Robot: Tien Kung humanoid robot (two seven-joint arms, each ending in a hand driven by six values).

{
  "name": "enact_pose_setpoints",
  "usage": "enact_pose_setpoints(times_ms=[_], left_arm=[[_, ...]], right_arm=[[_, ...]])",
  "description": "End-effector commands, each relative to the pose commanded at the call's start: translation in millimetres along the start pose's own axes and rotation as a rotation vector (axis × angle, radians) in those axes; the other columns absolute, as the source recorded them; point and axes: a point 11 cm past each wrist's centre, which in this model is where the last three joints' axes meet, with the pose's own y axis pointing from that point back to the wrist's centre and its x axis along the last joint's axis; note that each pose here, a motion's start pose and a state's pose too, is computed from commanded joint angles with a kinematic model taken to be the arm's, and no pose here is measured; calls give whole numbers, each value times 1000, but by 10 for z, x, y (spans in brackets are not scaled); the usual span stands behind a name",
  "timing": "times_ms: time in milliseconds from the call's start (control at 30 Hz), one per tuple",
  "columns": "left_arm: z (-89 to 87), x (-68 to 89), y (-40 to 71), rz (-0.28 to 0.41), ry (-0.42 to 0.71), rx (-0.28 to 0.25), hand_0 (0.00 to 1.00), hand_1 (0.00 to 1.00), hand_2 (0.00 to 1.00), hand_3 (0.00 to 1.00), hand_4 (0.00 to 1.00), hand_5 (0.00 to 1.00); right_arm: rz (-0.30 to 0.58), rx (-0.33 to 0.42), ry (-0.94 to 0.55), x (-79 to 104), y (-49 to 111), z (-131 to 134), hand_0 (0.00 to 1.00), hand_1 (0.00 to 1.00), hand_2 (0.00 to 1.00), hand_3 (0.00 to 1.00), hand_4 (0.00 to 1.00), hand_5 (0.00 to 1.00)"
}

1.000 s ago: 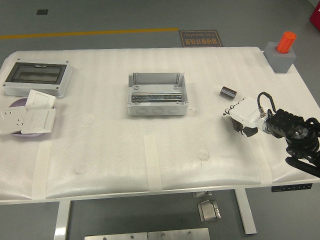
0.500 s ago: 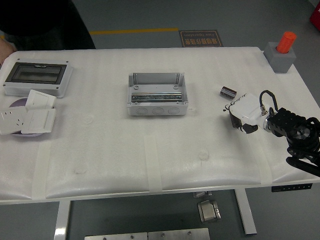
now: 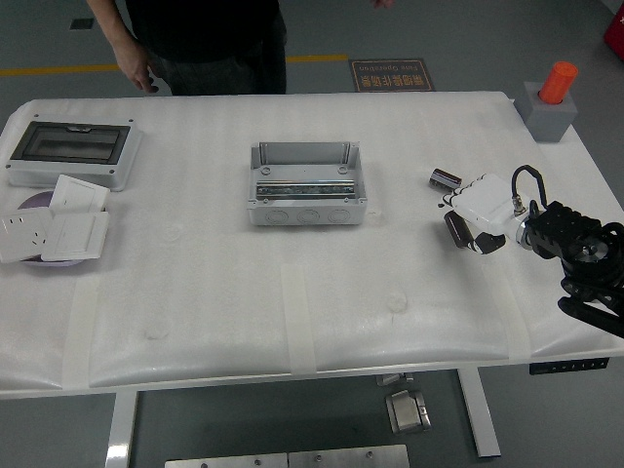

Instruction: Pick up the battery,place it into the box

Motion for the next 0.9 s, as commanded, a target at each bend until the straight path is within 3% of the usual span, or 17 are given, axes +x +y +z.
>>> enact_pose_setpoints(times_ms=[100, 133, 900], left_arm=[[-3, -5, 0, -2, -2, -1, 593, 636, 604, 727, 694, 234], [-2, -5, 0, -2, -2, -2, 593, 636, 596, 725, 691, 232], [9, -16, 1, -3, -15, -11, 593, 637, 587, 715, 684, 228]], right_arm=[[-6, -3, -11, -11, -7, 9, 640, 634, 830, 898, 826, 222], [-8, -4, -14, -18, -9, 9, 659, 638, 841, 925, 915, 319], [-21, 5, -44, -79, -41, -22, 668, 644, 852, 923, 933, 342]])
